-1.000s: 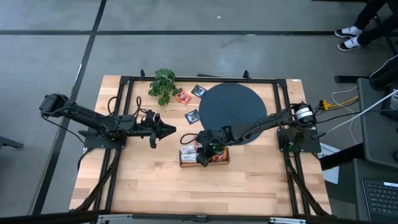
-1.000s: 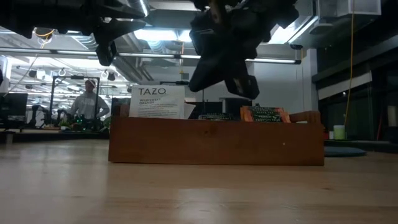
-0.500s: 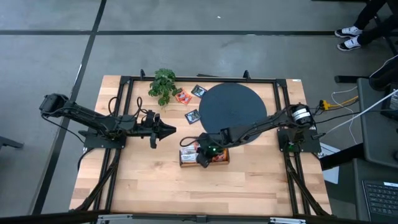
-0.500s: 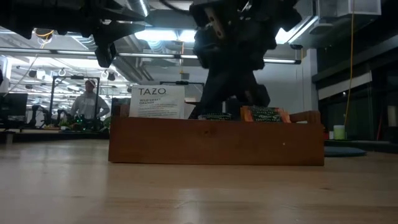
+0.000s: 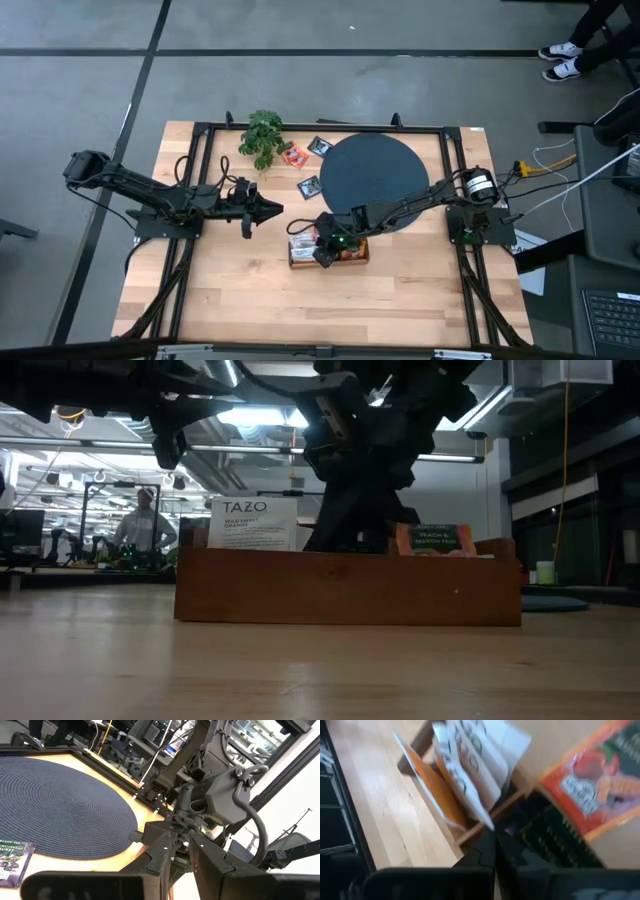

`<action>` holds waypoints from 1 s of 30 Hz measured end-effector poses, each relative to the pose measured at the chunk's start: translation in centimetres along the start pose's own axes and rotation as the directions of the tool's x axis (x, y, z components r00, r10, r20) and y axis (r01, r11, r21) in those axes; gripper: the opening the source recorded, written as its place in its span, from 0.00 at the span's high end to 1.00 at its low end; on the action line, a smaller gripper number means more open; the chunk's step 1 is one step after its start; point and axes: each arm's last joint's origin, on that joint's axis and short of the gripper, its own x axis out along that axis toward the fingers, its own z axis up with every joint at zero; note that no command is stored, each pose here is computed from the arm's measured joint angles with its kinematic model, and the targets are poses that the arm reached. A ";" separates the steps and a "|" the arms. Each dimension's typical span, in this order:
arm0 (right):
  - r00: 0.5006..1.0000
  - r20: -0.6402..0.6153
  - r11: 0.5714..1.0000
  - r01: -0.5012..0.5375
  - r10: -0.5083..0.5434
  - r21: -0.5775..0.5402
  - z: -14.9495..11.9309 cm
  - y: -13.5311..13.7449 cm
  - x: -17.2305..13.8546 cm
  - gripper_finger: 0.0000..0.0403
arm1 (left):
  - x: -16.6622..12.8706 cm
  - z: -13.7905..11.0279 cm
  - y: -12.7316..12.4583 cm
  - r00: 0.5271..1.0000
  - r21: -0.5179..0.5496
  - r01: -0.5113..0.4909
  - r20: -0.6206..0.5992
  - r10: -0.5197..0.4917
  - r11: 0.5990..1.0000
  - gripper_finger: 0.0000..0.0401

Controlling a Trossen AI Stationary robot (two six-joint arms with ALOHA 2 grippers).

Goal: Pick & Place Tea
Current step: Adjust the white tea bags in the wooden organizer, then put the bottom purple tea bag into the middle section of the wooden organizer

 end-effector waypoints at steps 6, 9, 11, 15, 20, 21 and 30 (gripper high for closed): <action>0.998 0.060 1.000 -0.021 0.022 -0.016 1.2 0.6 -0.4 1.00 | 0.0 0.0 0.0 1.000 0.000 0.000 0.000 0.000 1.000 0.83; 0.995 0.083 0.999 -0.046 0.047 -0.015 1.7 0.7 -0.6 0.99 | 0.0 0.0 0.0 1.000 0.000 0.000 0.000 0.000 1.000 0.83; 0.992 0.097 0.997 -0.080 0.081 -0.017 2.3 1.1 -0.8 0.99 | 0.0 0.0 0.0 1.000 0.000 0.000 0.000 0.000 1.000 0.83; 0.989 0.105 0.994 -0.107 0.108 -0.019 2.9 1.4 -1.2 0.99 | 0.0 0.0 0.0 1.000 0.000 0.000 0.000 0.000 1.000 0.83; 0.992 0.061 0.994 -0.106 0.106 -0.011 2.7 1.3 -1.2 0.99 | 0.0 0.0 0.0 1.000 0.000 0.006 -0.004 -0.006 1.000 0.83; 0.994 0.048 0.995 -0.101 0.101 -0.009 2.6 1.2 -1.2 0.99 | 0.0 0.0 0.0 1.000 0.000 0.008 -0.005 -0.008 1.000 0.83; 0.997 0.016 0.997 -0.081 0.081 -0.005 2.4 0.9 -1.2 0.99 | 0.0 0.0 -0.1 1.000 0.000 0.022 -0.016 -0.022 1.000 0.83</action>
